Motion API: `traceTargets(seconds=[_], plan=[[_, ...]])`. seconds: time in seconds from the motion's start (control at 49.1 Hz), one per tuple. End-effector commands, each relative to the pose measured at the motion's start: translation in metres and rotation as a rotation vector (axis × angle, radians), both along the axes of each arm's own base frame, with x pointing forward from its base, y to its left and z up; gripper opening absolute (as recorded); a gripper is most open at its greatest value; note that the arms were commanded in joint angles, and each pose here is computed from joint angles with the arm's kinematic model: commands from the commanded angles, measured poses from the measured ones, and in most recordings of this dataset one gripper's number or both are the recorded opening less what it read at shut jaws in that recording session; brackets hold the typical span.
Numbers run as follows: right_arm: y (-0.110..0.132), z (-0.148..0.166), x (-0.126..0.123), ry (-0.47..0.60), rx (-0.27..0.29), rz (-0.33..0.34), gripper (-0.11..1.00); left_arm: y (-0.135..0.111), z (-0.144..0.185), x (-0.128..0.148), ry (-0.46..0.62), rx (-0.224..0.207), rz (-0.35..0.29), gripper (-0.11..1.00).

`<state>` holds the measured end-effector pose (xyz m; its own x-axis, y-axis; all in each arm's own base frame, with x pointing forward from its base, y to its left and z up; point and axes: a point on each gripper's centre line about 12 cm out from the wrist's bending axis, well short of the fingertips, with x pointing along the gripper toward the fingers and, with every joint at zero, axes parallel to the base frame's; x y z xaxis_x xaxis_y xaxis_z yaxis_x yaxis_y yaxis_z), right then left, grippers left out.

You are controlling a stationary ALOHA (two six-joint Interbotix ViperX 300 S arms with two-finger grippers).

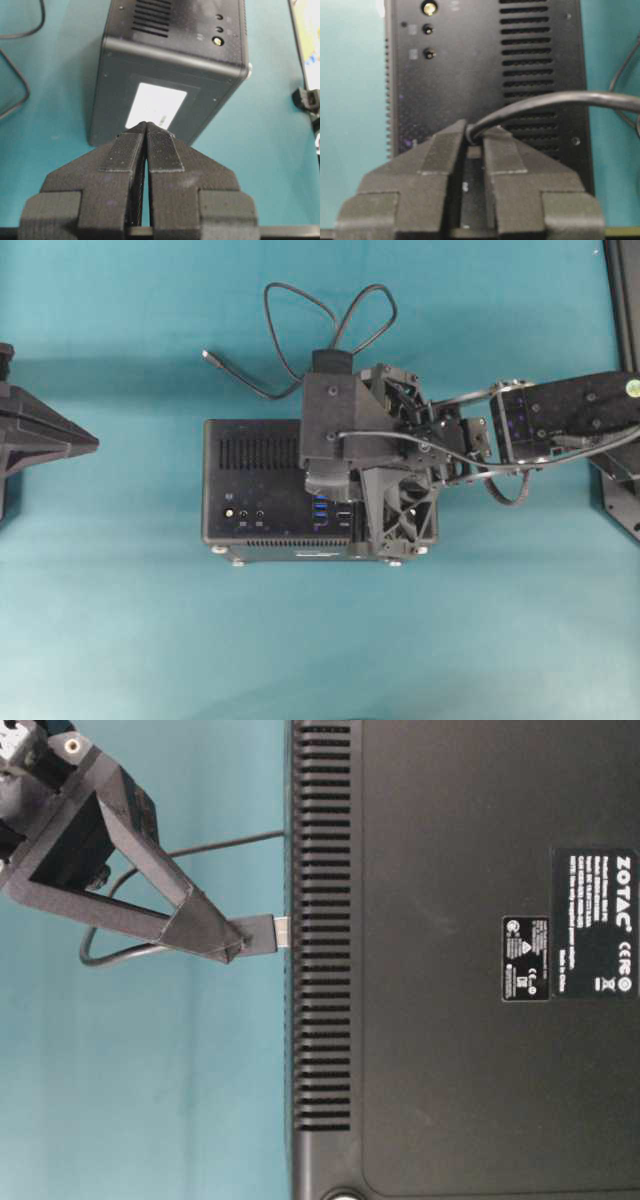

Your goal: Insert the USB into the PC box with both arms.

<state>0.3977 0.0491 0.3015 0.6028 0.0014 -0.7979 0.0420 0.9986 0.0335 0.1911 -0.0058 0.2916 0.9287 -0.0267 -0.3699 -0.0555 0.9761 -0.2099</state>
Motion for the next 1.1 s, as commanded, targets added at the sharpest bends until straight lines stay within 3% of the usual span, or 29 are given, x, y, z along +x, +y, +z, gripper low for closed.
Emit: traceTargets(seconds=[0.0, 0.367, 0.815, 1.08], plan=[[0.008, 0.002, -0.003, 0.001, 0.011, 0.008, 0.09, 0.0, 0.004, 0.002, -0.014, 0.0, -0.001, 0.0], [0.02, 0.003, -0.005, -0.001, 0.038, 0.03, 0.09, 0.0, 0.004, 0.001, -0.011, 0.0, -0.001, 0.0], [-0.002, 0.002, -0.002, -0.001, 0.018, -0.018, 0.09, 0.0, 0.003, 0.0, -0.011, -0.002, 0.0, 0.0], [0.018, 0.004, -0.006, -0.001, 0.044, 0.023, 0.09, 0.0, 0.003, 0.0, -0.012, -0.002, 0.0, 0.0]])
